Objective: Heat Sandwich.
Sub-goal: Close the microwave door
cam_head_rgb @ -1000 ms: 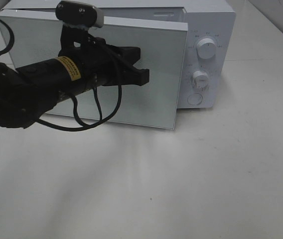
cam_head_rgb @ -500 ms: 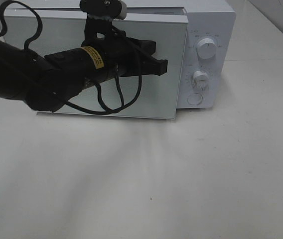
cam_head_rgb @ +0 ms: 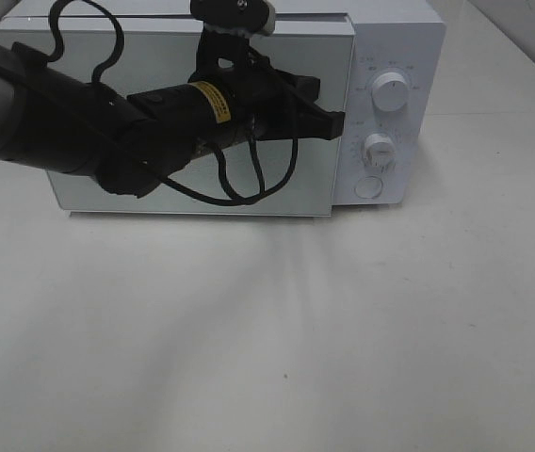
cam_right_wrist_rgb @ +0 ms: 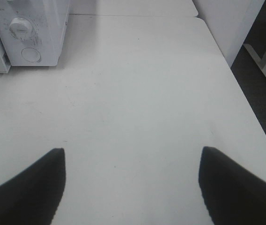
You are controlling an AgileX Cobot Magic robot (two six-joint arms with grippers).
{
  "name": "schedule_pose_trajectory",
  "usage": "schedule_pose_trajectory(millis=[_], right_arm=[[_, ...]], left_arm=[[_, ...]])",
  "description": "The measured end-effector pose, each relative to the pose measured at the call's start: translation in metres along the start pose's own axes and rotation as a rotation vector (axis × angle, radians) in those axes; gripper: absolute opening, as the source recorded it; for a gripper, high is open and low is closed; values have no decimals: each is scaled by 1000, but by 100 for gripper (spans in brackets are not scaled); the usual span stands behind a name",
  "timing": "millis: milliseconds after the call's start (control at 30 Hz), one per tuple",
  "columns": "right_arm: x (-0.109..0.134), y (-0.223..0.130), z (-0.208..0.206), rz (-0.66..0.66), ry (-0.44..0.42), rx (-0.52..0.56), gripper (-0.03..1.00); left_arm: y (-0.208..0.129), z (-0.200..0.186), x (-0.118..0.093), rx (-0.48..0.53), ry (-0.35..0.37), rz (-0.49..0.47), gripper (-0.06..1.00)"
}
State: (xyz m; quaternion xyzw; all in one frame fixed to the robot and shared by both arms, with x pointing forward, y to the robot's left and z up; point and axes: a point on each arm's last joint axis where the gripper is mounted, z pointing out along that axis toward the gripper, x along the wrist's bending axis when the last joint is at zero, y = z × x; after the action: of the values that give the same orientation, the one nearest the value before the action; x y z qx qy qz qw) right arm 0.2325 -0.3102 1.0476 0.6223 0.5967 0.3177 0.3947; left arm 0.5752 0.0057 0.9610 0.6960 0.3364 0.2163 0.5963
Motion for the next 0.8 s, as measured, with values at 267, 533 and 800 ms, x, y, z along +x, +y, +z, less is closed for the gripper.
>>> schedule_pose_trajectory(millis=[267,533,800], right_arm=[[0,0,0,0,0,0,76],[0,0,0,0,0,0,76],[0,0,0,0,0,0,76]], left_arm=[[5,15,0,10,-2,33,0],[8,27,2,0,13,30,0],[8,28,7,11,24,22,0]])
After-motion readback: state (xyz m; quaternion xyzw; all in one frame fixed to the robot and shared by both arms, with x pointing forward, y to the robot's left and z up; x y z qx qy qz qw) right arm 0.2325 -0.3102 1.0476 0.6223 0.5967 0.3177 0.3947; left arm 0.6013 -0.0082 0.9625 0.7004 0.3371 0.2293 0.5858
